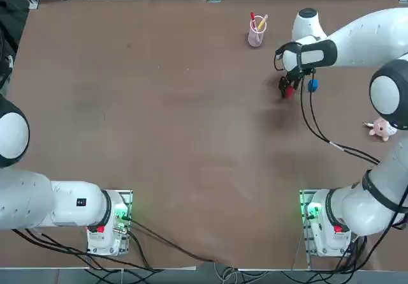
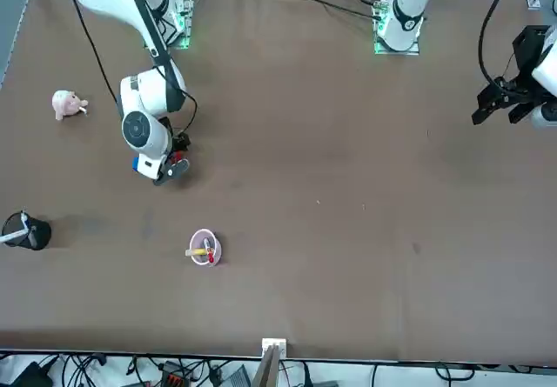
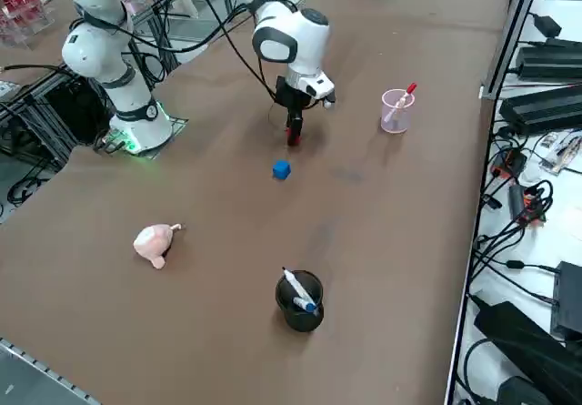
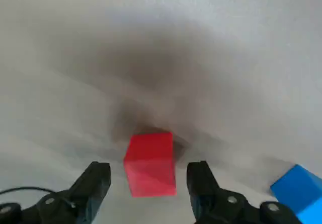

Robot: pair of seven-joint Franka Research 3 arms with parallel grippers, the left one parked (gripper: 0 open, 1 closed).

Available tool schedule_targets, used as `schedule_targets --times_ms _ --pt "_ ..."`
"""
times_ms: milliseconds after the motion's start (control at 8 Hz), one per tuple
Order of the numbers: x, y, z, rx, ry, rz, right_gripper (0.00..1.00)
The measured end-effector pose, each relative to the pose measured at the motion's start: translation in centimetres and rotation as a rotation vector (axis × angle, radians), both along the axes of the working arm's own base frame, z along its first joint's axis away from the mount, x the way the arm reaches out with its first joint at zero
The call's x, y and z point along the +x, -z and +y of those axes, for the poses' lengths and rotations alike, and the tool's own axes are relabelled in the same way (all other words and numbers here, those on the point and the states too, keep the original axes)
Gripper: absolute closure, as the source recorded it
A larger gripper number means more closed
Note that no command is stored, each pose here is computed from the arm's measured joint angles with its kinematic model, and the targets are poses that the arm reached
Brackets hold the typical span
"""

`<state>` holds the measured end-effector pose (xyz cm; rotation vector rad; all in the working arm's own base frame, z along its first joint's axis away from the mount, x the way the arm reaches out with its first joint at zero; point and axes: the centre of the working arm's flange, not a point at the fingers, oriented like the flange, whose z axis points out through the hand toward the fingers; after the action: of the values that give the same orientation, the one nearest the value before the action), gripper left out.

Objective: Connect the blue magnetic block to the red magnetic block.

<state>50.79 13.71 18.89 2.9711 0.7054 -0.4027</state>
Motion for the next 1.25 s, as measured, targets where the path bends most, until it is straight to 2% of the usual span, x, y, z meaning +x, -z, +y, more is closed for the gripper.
schedule_targets --times_ms 125,375,500,625,750,1000,1250 --pt "-0.1 0.3 0.0 -0.002 0.000 0.004 0.14" --pt "0.0 0.2 -0.1 -0.002 0.003 0.003 0.37" --pt "0.2 0.0 -0.2 -0.003 0.013 -0.003 0.53" --pt "0.6 -0.5 -0.4 -0.005 0.040 -0.016 0.53" --pt "1.2 -1.2 -0.7 -0.014 0.125 -0.039 0.53" --pt "2.5 -3.5 -2.2 -0.054 0.467 -0.085 0.53" --pt "3.0 -5.0 -4.1 -0.122 0.874 -0.111 0.53"
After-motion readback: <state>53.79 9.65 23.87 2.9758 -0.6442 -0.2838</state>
